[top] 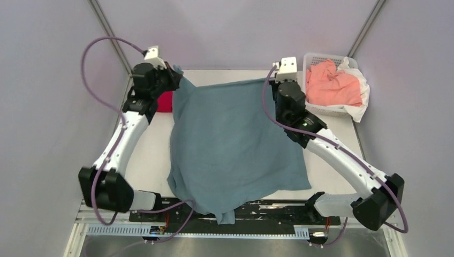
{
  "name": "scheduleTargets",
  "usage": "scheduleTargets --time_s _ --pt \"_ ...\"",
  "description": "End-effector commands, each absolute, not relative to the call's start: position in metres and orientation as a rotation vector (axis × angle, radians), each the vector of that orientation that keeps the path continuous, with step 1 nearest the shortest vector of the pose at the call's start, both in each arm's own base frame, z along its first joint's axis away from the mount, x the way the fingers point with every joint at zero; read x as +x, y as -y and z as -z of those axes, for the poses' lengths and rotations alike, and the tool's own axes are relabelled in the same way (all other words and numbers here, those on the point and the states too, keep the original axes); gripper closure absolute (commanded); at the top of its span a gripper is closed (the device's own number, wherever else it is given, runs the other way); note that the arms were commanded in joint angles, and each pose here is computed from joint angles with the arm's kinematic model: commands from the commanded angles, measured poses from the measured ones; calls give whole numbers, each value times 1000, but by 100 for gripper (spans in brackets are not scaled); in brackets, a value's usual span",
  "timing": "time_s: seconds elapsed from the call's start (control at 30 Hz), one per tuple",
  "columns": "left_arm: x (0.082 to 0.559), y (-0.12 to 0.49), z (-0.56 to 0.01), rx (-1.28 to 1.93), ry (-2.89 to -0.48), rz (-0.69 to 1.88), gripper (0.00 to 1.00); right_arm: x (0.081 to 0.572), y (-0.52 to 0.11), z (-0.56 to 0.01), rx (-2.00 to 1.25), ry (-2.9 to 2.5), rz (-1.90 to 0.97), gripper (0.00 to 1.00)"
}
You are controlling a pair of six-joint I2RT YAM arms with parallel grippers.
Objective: Fold and stack the t-shirts
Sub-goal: Flatten out the tshirt
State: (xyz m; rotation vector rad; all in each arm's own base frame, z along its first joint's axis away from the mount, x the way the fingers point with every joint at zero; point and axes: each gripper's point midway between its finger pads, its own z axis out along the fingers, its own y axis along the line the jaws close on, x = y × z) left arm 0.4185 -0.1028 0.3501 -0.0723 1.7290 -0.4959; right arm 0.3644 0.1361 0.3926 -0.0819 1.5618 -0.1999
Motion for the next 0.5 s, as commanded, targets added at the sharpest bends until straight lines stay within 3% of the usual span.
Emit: scheduleTargets --time_s 0.0,0.2,0.47 --pt "463 113 -289 -9 -1832 482 100 382 -109 -346 172 -1629 190 100" --pt "504 128 -207 -17 -1998 528 100 417 -94 -280 223 -1756 170 100" --pt "549 138 -152 -41 -2116 546 100 469 -56 -233 313 -1841 245 100"
